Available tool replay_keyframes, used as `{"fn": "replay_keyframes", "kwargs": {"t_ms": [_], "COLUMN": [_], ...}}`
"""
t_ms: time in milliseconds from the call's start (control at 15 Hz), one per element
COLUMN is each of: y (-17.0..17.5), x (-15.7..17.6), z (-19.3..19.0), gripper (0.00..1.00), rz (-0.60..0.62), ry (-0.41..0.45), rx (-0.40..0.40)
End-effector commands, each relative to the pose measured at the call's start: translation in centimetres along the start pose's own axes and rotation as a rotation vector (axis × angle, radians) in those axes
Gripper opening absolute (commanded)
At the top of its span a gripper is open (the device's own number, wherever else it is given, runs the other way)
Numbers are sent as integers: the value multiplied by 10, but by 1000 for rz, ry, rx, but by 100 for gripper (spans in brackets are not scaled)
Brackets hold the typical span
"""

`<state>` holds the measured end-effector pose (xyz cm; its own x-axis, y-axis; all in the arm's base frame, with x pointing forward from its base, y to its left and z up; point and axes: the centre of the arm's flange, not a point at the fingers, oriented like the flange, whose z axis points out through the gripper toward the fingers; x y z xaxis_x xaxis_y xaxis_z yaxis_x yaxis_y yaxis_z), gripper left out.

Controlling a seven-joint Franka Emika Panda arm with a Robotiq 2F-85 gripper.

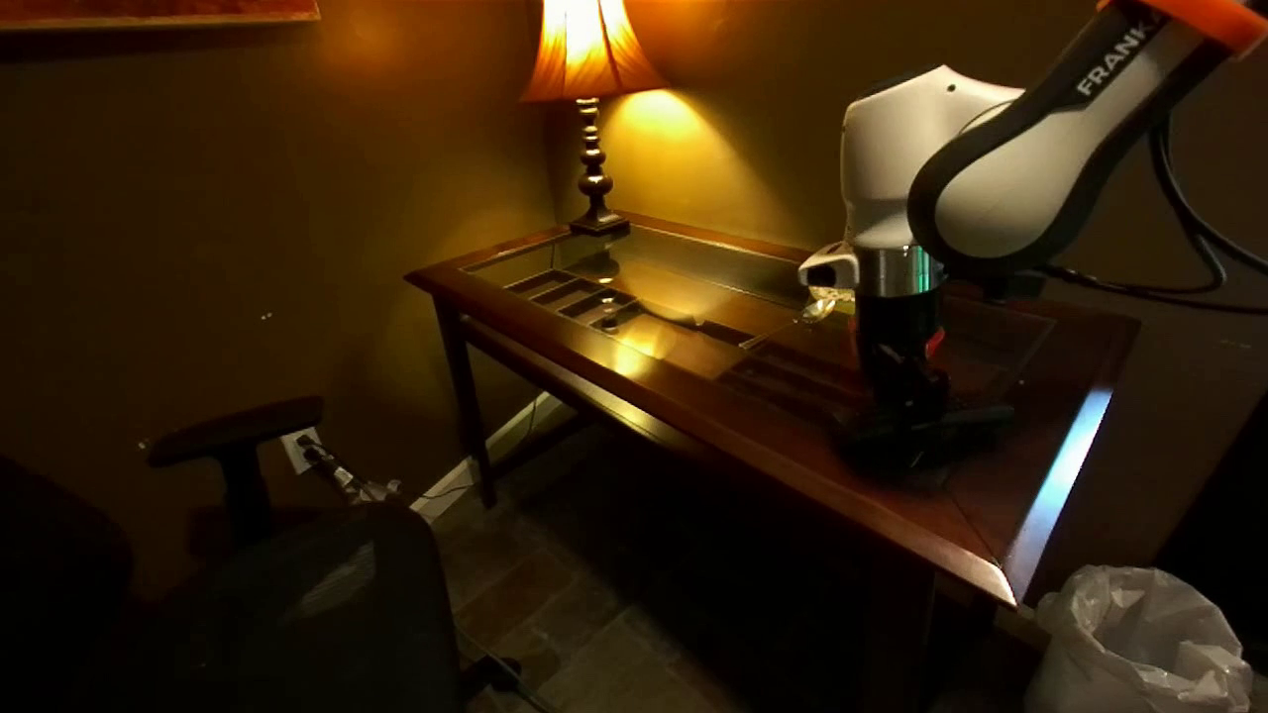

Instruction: Move the remote to the right

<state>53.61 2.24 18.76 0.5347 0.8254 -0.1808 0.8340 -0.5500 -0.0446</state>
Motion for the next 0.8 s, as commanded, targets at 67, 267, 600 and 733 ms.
{"fn": "replay_keyframes", "kwargs": {"t_ms": [67, 267, 600, 733], "y": [8, 24, 71, 53], "x": [-31, -39, -47, -50], "z": [-58, -92, -131, -120], "gripper": [29, 29, 29, 54], "rz": [104, 182, 319, 276], "ry": [-12, 48, 118, 105], "rx": [136, 146, 178, 130]}}
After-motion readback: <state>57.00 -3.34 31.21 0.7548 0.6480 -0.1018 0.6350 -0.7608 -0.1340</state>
